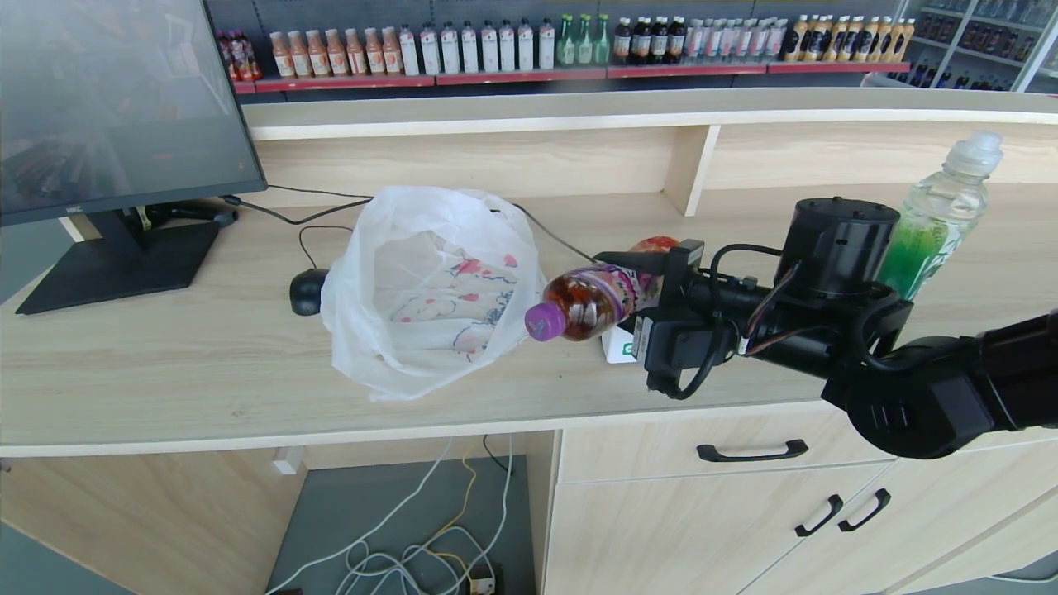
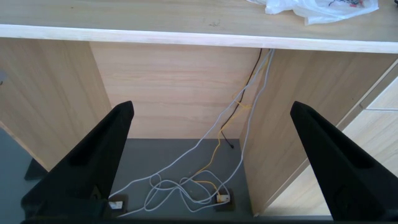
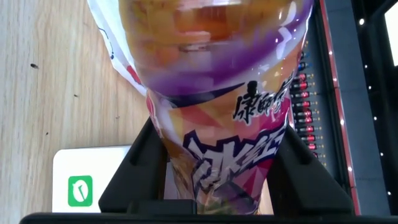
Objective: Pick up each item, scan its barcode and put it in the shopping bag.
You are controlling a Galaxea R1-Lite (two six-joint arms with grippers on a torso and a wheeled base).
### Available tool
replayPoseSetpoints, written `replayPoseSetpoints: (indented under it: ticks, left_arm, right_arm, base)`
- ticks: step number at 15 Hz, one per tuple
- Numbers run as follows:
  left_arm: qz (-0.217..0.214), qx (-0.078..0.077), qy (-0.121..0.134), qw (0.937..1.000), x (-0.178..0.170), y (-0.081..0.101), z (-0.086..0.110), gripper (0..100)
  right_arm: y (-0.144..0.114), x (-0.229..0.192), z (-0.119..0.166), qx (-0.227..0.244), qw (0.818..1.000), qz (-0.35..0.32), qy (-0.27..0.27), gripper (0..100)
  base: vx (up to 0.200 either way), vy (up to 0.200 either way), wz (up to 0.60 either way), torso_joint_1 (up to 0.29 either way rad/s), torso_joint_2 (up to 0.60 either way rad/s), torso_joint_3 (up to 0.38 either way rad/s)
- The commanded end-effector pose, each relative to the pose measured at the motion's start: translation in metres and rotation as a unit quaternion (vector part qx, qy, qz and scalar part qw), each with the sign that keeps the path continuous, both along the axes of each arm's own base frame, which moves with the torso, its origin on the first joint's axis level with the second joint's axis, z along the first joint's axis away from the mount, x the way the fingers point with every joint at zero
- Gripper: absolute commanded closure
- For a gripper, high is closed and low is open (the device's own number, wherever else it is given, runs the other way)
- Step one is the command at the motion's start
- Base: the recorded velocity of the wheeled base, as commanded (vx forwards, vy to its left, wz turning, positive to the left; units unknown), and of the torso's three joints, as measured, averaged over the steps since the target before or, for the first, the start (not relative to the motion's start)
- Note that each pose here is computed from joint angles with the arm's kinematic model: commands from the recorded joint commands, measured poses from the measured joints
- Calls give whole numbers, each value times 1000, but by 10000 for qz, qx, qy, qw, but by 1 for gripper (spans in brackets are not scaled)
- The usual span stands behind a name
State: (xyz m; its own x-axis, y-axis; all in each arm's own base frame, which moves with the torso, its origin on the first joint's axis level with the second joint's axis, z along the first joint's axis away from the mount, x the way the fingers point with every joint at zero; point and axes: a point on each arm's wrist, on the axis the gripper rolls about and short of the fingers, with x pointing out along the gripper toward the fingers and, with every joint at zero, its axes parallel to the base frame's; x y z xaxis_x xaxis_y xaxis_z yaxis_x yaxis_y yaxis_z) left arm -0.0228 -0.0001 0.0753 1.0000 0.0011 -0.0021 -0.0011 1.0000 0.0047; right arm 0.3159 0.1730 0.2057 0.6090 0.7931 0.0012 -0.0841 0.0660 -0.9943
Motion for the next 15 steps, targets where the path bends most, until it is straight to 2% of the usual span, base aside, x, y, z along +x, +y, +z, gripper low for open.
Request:
replayPoseSetpoints:
  ticks: [1, 7, 13, 15]
  left_arm:
    - [2, 7, -3, 10000, 0, 0, 0, 0]
    - [2, 0, -3, 10000, 0, 0, 0, 0]
    - [2, 0, -3, 10000, 0, 0, 0, 0]
    - [2, 0, -3, 10000, 0, 0, 0, 0]
  right_arm:
    - [1, 0, -1, -4, 10000, 14, 5, 100]
    - [1, -3, 5, 54, 10000, 30, -46, 100]
    - [14, -14, 27, 528, 9984, 189, 42, 100]
    - [22, -21, 31, 745, 9963, 353, 245, 100]
  base:
    - [0, 0, 0, 0, 0, 0]
    - [0, 0, 0, 0, 0, 0]
    - [0, 0, 0, 0, 0, 0]
    - [0, 0, 0, 0, 0, 0]
